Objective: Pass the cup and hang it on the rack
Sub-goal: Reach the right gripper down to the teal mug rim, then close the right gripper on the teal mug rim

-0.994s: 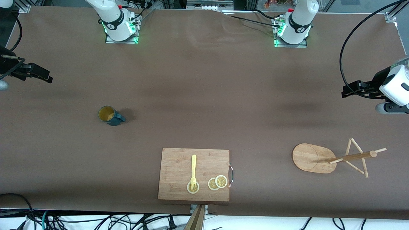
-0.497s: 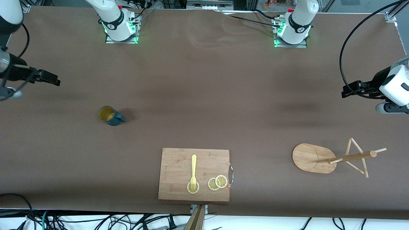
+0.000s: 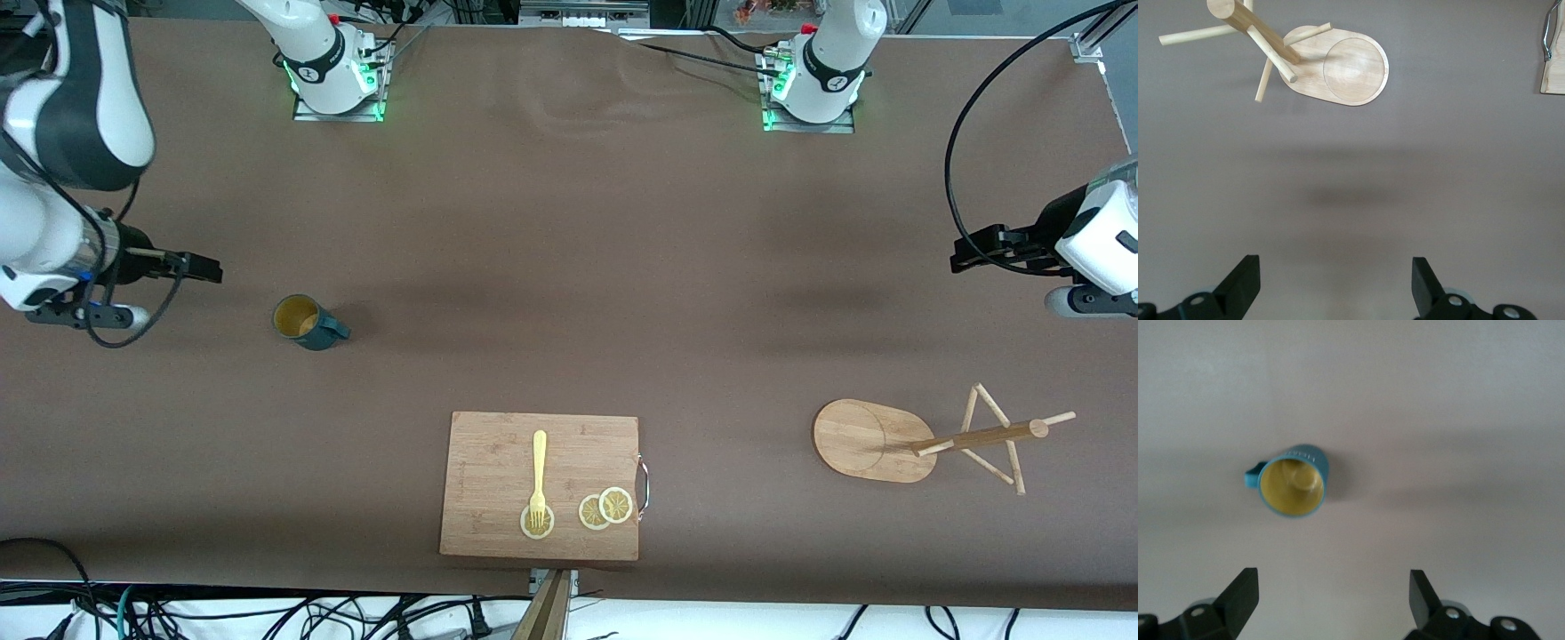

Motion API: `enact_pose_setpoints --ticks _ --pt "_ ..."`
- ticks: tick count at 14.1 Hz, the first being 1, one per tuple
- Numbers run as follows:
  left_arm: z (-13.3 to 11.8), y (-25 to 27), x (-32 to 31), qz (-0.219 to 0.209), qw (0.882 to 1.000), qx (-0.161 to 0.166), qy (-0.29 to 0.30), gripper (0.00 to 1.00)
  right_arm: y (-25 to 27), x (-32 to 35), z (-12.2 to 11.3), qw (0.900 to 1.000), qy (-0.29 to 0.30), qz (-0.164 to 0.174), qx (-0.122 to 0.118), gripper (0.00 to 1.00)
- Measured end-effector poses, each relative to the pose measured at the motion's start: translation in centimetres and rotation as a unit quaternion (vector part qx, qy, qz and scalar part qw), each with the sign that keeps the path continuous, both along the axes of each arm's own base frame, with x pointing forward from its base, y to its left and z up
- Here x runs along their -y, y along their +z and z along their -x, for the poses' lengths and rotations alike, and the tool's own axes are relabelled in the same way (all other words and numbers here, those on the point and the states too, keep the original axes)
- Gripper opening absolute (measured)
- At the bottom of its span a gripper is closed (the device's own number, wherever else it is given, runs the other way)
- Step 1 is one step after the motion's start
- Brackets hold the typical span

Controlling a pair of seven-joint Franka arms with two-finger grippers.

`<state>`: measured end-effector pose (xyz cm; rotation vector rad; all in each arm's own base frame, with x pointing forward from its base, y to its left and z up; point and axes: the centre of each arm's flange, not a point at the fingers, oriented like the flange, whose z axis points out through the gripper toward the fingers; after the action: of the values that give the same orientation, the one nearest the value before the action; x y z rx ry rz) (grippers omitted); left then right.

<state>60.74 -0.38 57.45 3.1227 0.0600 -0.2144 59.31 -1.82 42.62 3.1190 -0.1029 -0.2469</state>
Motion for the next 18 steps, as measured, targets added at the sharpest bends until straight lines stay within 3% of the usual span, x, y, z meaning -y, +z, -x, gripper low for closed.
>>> enact_pose_setpoints --ticks 5,8,12,18 --pt "0.0 0.0 0.0 0.000 1.000 0.000 0.000 1.00 -8.1 -1.5 1.5 0.996 0.014 0.000 0.088 1.00" --pt "0.0 0.0 0.0 0.000 1.000 0.000 0.000 1.00 -11.3 -2.0 3.1 0.993 0.019 0.000 0.118 1.00" --pt "0.0 0.0 0.0 0.000 1.000 0.000 0.000 1.00 -13.4 -2.0 4.0 0.993 0.020 0.000 0.121 1.00" --pt "0.0 0.0 0.0 0.000 1.000 0.000 0.000 1.00 -17.1 -2.7 4.2 0.995 0.026 0.000 0.101 0.98"
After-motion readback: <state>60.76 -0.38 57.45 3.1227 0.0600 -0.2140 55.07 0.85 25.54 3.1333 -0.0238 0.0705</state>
